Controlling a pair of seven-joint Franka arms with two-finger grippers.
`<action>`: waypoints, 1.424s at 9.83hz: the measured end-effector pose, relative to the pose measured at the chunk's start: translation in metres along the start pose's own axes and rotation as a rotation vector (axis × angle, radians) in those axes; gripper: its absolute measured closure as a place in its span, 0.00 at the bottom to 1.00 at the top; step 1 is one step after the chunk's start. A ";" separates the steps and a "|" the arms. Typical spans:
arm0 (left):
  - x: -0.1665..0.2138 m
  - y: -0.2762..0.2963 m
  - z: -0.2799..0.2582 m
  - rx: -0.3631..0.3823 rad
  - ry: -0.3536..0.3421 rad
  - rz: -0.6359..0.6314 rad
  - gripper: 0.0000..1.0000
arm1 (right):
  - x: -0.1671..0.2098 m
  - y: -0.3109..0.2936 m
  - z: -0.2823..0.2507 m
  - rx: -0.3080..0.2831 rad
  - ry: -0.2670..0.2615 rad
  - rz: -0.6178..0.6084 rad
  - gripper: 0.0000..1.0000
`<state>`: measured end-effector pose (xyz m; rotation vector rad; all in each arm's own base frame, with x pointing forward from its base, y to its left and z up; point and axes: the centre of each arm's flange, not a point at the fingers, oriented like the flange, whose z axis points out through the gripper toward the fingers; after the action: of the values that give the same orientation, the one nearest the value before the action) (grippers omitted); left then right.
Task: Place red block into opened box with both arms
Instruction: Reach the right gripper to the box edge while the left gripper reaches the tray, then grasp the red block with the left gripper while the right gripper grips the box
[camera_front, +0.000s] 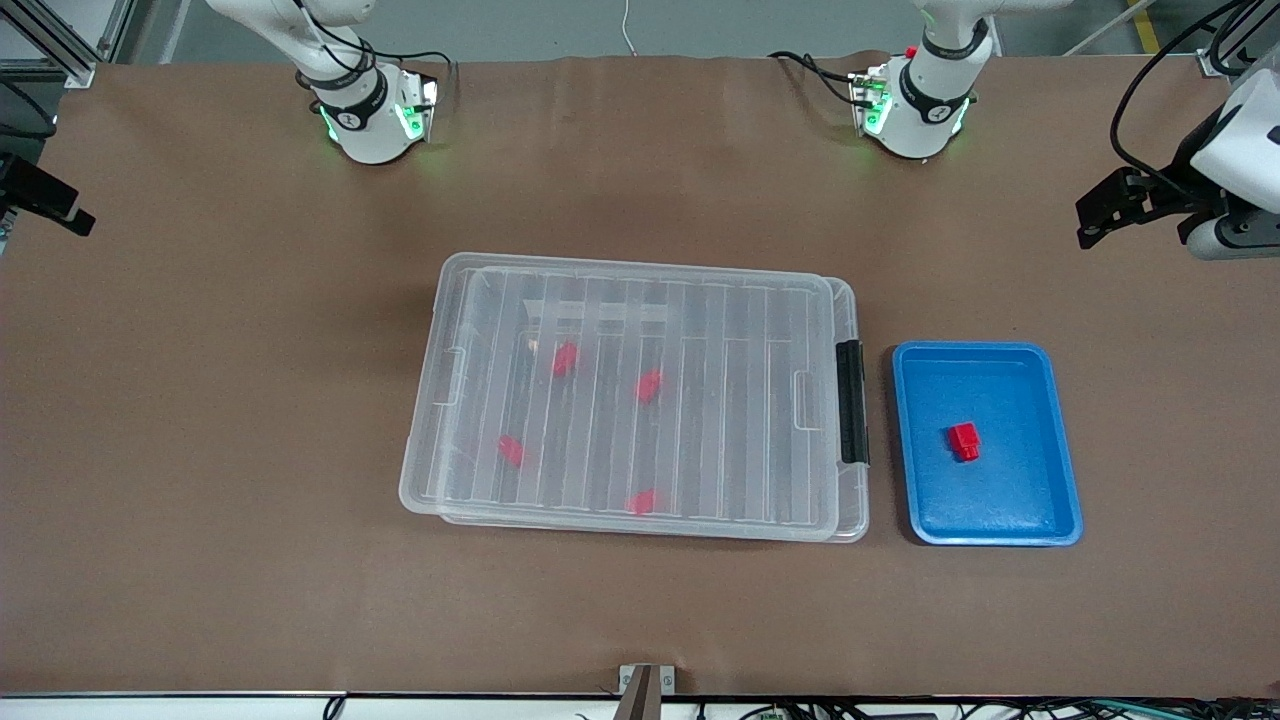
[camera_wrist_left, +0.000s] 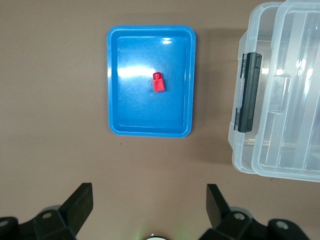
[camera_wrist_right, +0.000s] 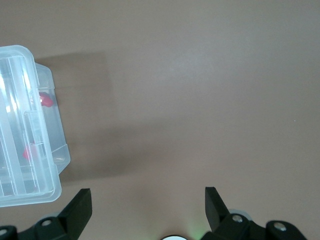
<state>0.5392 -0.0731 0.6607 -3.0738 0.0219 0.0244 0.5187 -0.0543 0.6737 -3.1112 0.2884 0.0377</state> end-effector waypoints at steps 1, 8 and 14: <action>0.000 0.001 0.000 0.000 -0.001 0.002 0.00 | 0.000 0.000 0.000 0.000 0.000 0.000 0.00; 0.009 -0.004 0.014 0.000 -0.036 -0.005 0.00 | 0.043 -0.142 0.093 -0.005 -0.055 -0.190 0.00; 0.113 0.007 0.187 0.006 -0.078 0.014 0.00 | 0.055 -0.258 0.274 0.014 -0.083 -0.278 0.00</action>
<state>0.6494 -0.0689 0.4719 -3.0634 0.0393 0.1442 0.6137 0.1947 0.4025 -3.0927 -0.1449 0.1591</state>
